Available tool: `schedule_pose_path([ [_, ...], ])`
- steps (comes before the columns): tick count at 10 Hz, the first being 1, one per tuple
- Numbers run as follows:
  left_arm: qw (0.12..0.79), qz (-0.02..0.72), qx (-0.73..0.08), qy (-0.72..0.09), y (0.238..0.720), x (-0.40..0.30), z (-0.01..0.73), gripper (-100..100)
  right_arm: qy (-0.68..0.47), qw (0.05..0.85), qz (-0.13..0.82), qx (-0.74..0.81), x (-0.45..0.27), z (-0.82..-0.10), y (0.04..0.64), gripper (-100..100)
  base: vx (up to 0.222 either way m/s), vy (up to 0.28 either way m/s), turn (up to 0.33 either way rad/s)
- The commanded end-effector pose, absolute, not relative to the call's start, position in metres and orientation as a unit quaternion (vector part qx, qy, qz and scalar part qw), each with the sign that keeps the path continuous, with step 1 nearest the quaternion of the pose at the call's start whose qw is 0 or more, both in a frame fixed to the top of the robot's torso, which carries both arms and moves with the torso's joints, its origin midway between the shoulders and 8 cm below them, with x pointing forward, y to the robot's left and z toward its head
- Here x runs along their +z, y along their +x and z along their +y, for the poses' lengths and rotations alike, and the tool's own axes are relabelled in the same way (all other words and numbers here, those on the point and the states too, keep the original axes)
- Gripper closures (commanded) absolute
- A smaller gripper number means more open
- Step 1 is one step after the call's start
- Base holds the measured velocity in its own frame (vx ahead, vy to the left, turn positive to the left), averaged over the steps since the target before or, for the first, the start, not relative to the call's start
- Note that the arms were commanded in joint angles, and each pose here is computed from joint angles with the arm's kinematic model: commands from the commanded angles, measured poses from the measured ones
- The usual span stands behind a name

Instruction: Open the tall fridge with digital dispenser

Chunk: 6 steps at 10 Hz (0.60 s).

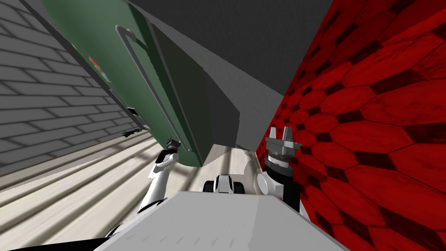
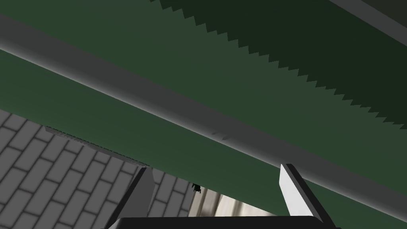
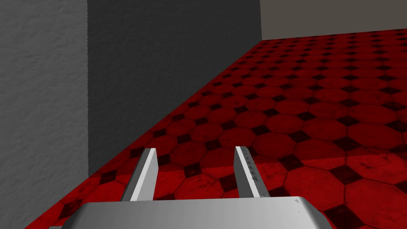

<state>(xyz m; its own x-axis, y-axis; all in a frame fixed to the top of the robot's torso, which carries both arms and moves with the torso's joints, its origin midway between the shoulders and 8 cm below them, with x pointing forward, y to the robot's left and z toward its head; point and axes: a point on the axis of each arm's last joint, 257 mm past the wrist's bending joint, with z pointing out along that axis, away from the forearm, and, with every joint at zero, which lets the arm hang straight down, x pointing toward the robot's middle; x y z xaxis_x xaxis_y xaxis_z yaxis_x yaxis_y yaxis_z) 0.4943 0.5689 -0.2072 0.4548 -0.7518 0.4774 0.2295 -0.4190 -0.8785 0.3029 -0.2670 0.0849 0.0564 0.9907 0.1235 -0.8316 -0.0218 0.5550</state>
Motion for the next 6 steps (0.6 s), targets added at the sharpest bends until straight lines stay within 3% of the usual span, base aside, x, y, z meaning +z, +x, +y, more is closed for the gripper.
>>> schedule_pose_path([
  [1,0.52,0.155,-0.479,-0.69,0.495,-0.192,0.61,-100,0.253,0.681,0.157,0.669,0.085,-0.267,0.303,0,-0.144,-0.041,-0.218],
  [2,0.518,0.153,-0.48,-0.691,0.498,-0.192,0.61,-100,0.253,0.681,0.157,0.669,0.085,-0.267,0.303,0,-0.047,-0.019,-0.038],
  [4,0.527,0.126,-0.467,-0.699,0.49,-0.193,0.643,-100,0.253,0.681,0.157,0.669,0.085,-0.267,0.303,0,-0.1,-0.053,-0.25],
  [6,0.525,0.118,-0.474,-0.697,0.497,-0.185,0.643,-100,0.253,0.681,0.157,0.669,0.085,-0.267,0.303,0,-0.039,-0.012,-0.019],
])
